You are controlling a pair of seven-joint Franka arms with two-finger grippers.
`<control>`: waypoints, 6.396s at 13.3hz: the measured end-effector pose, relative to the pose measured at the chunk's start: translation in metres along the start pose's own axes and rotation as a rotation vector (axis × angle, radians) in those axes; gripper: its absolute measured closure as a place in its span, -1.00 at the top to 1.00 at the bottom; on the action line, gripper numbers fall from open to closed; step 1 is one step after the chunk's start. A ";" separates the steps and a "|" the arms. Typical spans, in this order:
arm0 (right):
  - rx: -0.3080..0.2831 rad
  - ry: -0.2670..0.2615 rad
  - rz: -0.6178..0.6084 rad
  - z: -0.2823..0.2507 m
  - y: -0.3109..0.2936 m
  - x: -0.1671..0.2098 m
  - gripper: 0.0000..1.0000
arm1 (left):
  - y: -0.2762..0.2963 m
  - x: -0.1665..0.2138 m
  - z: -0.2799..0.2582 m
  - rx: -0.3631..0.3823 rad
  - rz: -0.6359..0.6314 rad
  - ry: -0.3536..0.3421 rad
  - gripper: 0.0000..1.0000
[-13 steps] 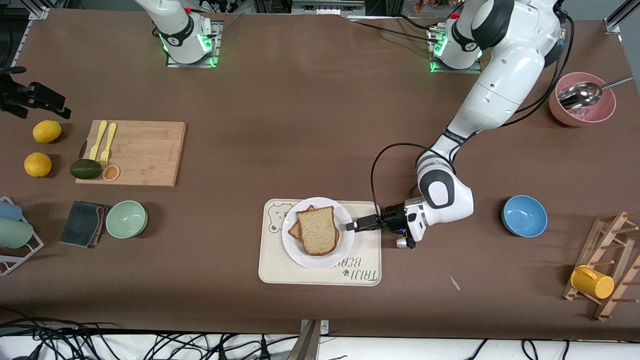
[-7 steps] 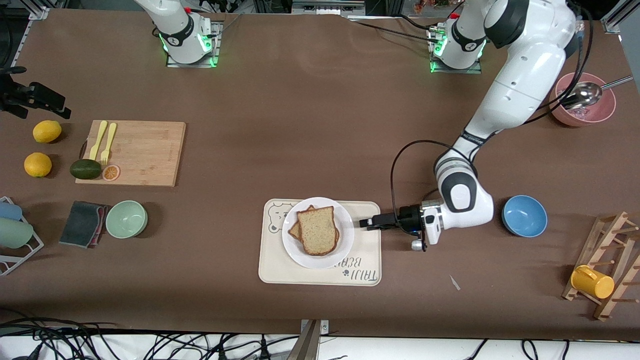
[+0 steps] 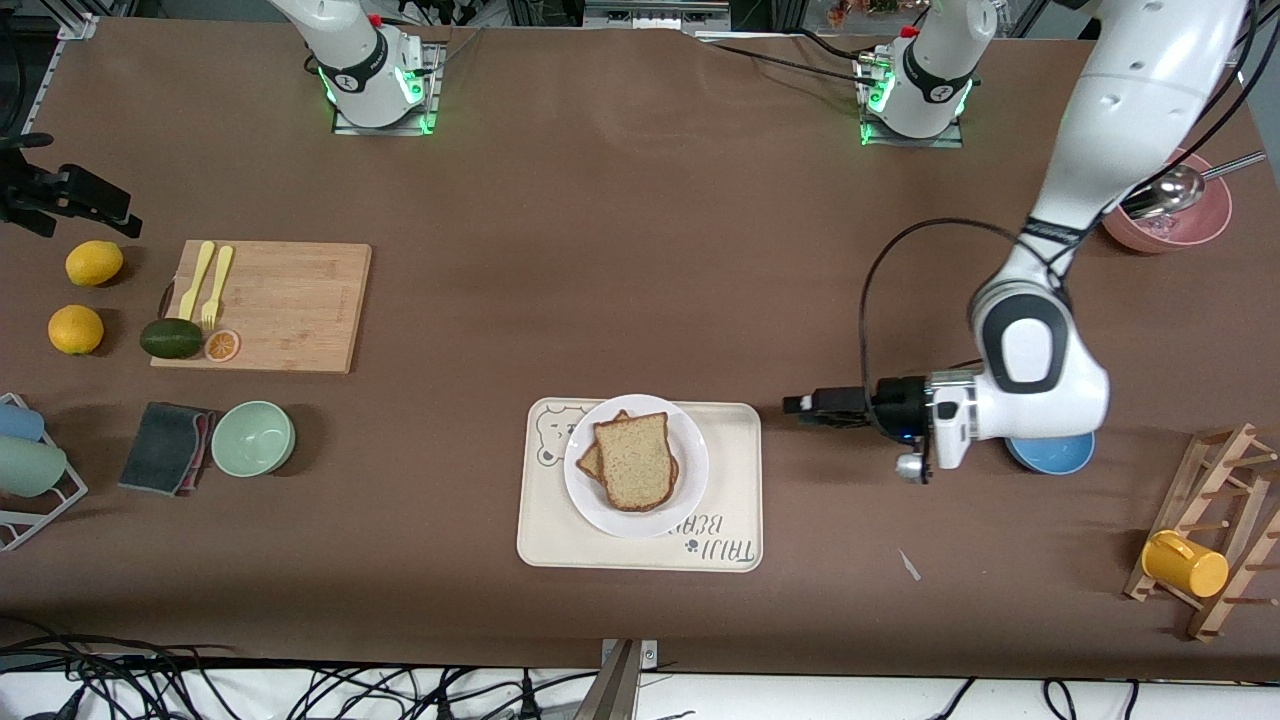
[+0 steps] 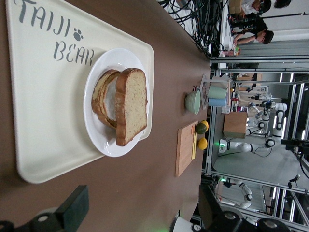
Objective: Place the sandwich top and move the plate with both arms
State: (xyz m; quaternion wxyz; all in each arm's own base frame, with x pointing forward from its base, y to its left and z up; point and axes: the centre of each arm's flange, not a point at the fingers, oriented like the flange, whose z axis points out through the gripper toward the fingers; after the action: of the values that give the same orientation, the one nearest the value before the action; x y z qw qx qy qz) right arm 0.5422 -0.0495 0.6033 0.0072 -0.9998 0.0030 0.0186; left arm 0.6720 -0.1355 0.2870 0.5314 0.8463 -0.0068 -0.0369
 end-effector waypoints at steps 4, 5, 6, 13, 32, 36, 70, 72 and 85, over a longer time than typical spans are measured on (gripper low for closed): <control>0.000 0.000 0.000 0.000 0.000 0.000 1.00 | 0.020 -0.016 -0.089 0.161 -0.064 -0.049 1.00; 0.000 0.000 0.000 0.000 0.000 0.000 1.00 | 0.027 -0.020 -0.101 0.209 -0.057 -0.058 1.00; 0.000 0.000 0.000 0.000 0.000 0.000 1.00 | 0.037 -0.025 -0.111 0.260 -0.047 -0.070 1.00; 0.000 0.000 0.000 0.000 0.000 0.000 1.00 | 0.079 -0.043 -0.166 0.736 -0.248 0.001 1.00; 0.000 0.000 0.000 0.000 0.000 0.000 1.00 | 0.163 -0.108 -0.263 1.127 -0.061 -0.049 1.00; 0.000 0.000 0.000 0.000 0.000 0.000 1.00 | 0.167 -0.116 -0.250 1.147 -0.033 -0.076 1.00; 0.000 0.000 0.000 0.000 0.000 0.000 1.00 | 0.167 -0.176 -0.235 1.114 0.007 -0.030 1.00; 0.000 0.000 0.000 0.000 0.000 0.000 1.00 | 0.171 -0.176 -0.236 1.115 0.013 -0.023 1.00; 0.000 -0.001 0.000 0.000 0.000 0.000 1.00 | 0.204 -0.185 -0.237 1.124 0.059 0.003 1.00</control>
State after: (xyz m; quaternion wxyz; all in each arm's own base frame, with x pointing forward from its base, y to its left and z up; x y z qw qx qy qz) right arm 0.5421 -0.0497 0.6031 0.0074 -0.9998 0.0032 0.0190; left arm 0.5098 -0.0017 0.5838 -0.0006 0.9988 -0.0482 -0.0116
